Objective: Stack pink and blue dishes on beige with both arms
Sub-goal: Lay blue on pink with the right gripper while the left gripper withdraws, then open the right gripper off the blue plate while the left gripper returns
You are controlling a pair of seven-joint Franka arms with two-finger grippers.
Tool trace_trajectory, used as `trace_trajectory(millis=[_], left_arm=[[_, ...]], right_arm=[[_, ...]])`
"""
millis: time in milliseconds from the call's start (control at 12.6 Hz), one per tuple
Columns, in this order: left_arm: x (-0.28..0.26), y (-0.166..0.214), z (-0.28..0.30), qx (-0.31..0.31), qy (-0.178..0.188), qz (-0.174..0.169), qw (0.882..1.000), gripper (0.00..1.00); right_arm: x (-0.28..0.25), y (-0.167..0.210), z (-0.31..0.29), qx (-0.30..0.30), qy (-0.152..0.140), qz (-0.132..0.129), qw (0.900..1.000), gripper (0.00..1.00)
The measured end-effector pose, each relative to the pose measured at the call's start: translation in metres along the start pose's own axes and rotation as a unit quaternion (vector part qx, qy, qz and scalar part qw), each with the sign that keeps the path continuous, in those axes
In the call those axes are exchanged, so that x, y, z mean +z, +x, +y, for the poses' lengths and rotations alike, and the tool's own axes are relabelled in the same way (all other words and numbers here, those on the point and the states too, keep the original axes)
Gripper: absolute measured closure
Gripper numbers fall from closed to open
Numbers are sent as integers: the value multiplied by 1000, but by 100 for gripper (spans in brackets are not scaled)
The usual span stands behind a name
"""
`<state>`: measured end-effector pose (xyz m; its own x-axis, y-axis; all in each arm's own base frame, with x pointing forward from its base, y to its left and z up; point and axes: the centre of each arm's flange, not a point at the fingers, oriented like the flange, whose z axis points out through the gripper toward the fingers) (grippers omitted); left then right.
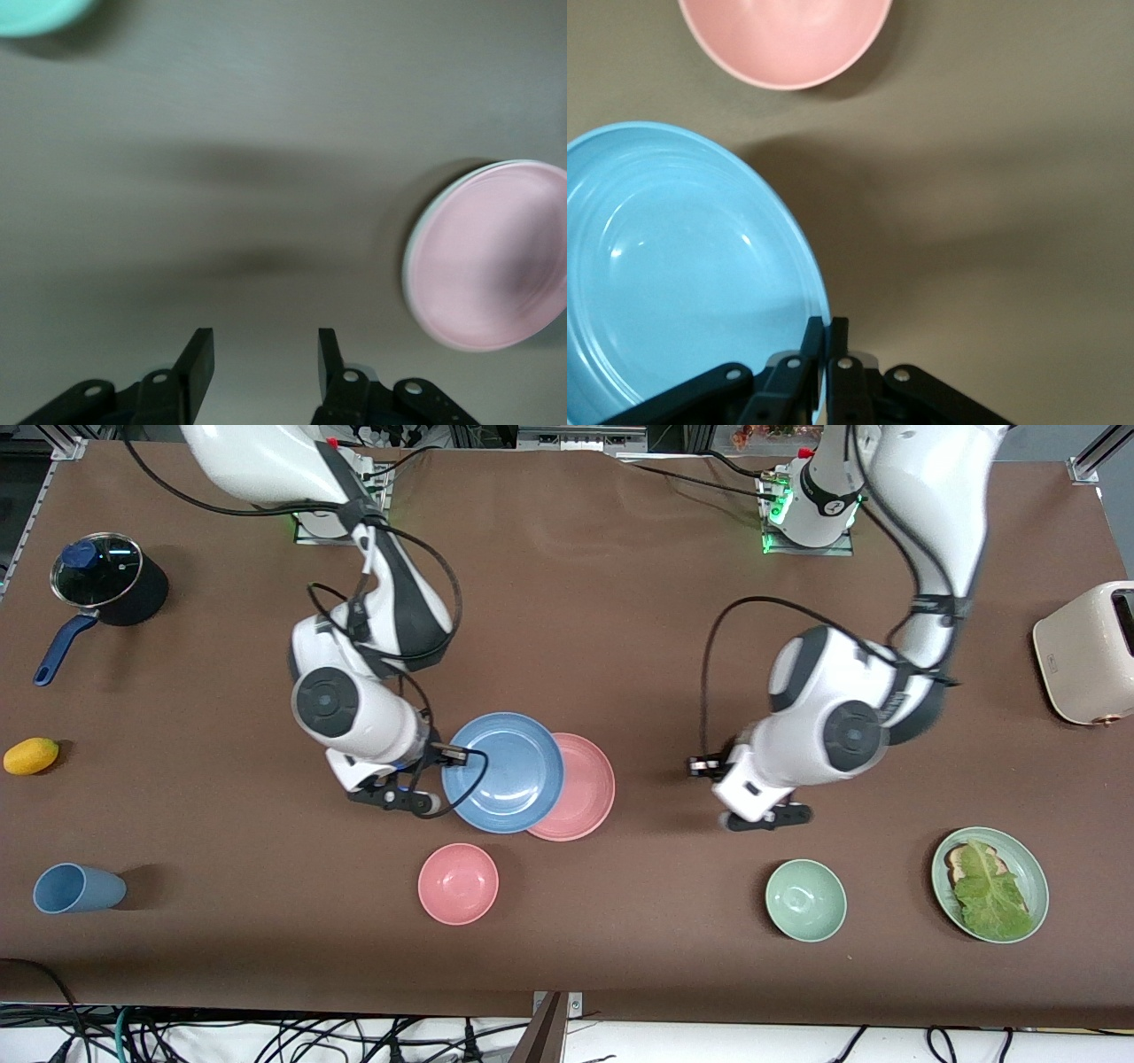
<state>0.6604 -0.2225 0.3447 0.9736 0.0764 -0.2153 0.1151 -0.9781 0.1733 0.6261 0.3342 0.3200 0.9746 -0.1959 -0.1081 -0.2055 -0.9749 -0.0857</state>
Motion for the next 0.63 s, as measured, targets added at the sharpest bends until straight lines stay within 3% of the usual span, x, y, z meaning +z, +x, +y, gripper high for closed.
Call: trace_trajectory(millis=[316,474,633], left_arm=[[-40,17,-96,65,6,-13,998,41],[-57,22,-142,82,60,-5,995,39],[-79,21,-180,86,85,-10,993,38]], right_arm=[[41,-27,-42,29,-1,9,1000,96],[57,-31,-48,37,-3,10,999,96],[65,-31,-48,38,-5,9,999,96]])
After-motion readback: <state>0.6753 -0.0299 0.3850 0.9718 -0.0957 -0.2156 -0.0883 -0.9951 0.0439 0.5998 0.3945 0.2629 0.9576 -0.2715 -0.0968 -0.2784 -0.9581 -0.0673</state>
